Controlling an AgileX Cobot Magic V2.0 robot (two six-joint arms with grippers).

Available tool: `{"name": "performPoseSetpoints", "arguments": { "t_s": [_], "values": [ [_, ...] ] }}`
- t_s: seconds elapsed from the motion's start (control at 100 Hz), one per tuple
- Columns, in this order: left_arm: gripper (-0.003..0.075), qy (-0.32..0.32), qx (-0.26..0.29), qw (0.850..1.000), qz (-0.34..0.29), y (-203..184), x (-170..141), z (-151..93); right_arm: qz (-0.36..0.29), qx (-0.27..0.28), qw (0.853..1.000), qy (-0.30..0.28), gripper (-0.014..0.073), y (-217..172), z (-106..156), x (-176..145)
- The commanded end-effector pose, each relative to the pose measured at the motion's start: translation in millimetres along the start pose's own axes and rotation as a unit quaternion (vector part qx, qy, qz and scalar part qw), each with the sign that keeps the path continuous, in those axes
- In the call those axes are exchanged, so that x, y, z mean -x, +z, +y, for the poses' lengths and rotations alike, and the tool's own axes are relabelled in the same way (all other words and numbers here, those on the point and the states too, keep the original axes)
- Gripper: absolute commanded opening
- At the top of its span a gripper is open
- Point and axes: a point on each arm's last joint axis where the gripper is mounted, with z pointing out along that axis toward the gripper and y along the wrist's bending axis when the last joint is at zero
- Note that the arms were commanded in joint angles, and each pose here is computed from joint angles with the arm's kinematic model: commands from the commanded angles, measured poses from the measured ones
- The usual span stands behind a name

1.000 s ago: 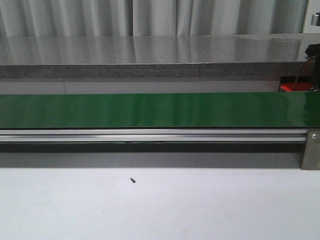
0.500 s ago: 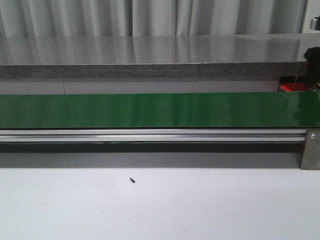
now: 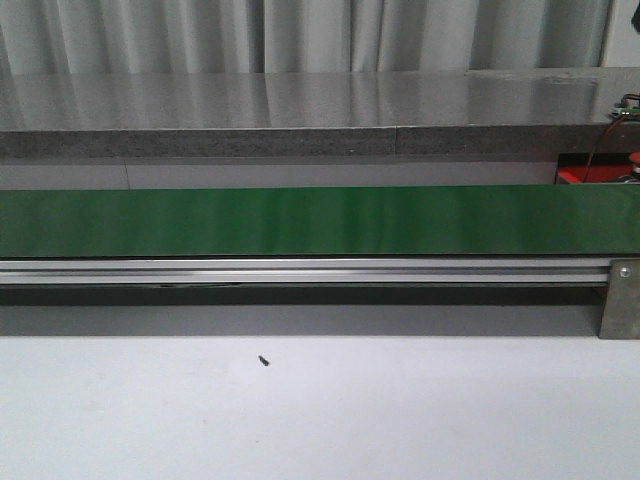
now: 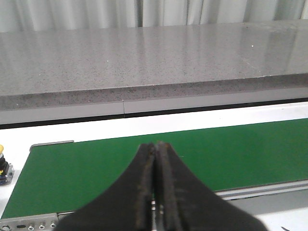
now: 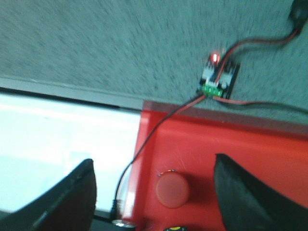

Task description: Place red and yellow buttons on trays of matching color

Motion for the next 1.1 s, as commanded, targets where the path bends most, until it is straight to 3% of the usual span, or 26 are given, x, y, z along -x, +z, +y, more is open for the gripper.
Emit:
{"name": "performPoseSetpoints", "arguments": {
  "t_s": [0.0, 0.22, 0.43, 0.72, 1.09],
  "values": [
    [-0.0020, -0.008, 0.004, 0.999, -0.045, -2.3, 15.0, 0.7, -0.094, 0.002, 0.995, -0.025, 0.0504, -78.1, 28.3, 30.8],
    [-0.0020, -0.008, 0.004, 0.999, -0.045, -2.3, 15.0, 0.7, -0.121, 0.026, 0.990, -0.063, 0.0504, -150.6, 75.3, 30.0],
    [-0.0020, -0.008, 0.004, 0.999, -0.045, -2.3, 15.0, 0.7, -0.147, 0.021, 0.987, -0.065, 0.0503, -203.8, 98.0, -2.0],
    [-0.0020, -0.008, 0.004, 0.999, -0.045, -2.3, 15.0, 0.7, -0.194, -0.016, 0.979, -0.057, 0.0503, -240.4, 115.6, -93.1],
    [-0.0020, -0.008, 0.004, 0.999, -0.045, -2.3, 15.0, 0.7, -0.173, -0.023, 0.984, -0.031, 0.0470, -231.0, 130.2, -217.9]
  ]
}}
